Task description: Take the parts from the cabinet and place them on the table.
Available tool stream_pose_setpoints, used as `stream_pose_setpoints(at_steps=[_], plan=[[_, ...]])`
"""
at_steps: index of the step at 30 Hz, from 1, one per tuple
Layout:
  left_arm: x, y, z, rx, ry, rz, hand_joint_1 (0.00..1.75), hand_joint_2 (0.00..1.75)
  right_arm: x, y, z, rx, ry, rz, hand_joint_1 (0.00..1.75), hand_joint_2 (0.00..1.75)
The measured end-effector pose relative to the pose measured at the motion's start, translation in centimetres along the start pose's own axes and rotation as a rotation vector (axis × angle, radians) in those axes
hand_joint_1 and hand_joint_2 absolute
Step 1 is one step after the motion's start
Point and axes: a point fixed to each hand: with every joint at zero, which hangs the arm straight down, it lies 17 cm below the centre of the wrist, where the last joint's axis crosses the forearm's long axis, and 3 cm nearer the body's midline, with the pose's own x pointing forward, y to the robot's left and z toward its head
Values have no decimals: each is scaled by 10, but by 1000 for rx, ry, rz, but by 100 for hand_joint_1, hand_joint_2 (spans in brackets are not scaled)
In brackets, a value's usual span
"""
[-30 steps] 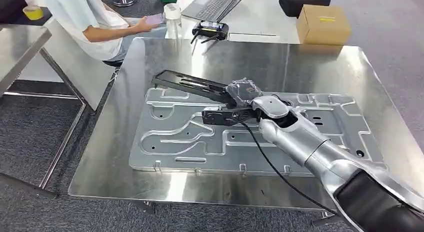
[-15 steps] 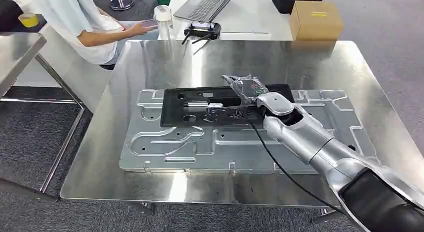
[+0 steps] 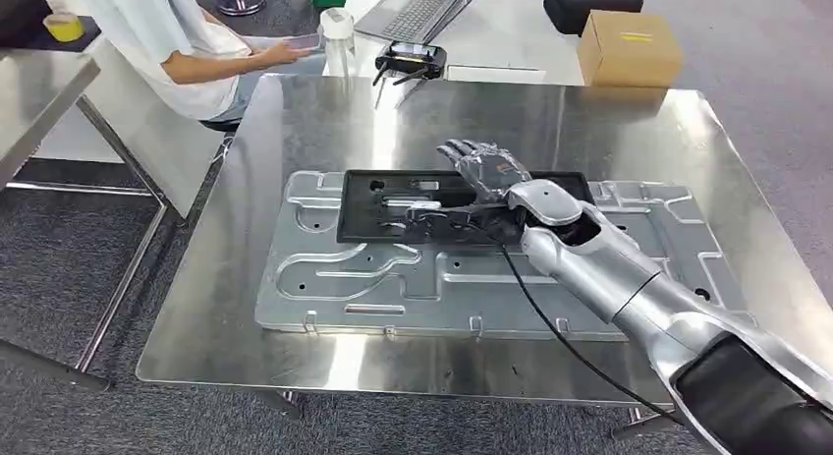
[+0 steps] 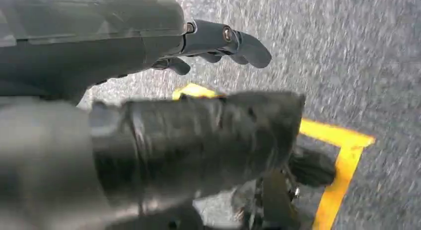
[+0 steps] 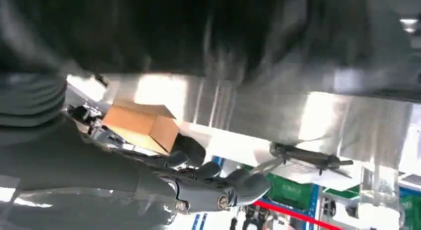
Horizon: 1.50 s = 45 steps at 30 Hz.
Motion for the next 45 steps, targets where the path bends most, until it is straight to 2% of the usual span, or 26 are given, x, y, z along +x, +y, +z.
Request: stream_pose_setpoints(at_steps=[45], plan=[[-5,-3,1,-13,31,3,0,0,-7,-6,4,-6,6,19,0,0]])
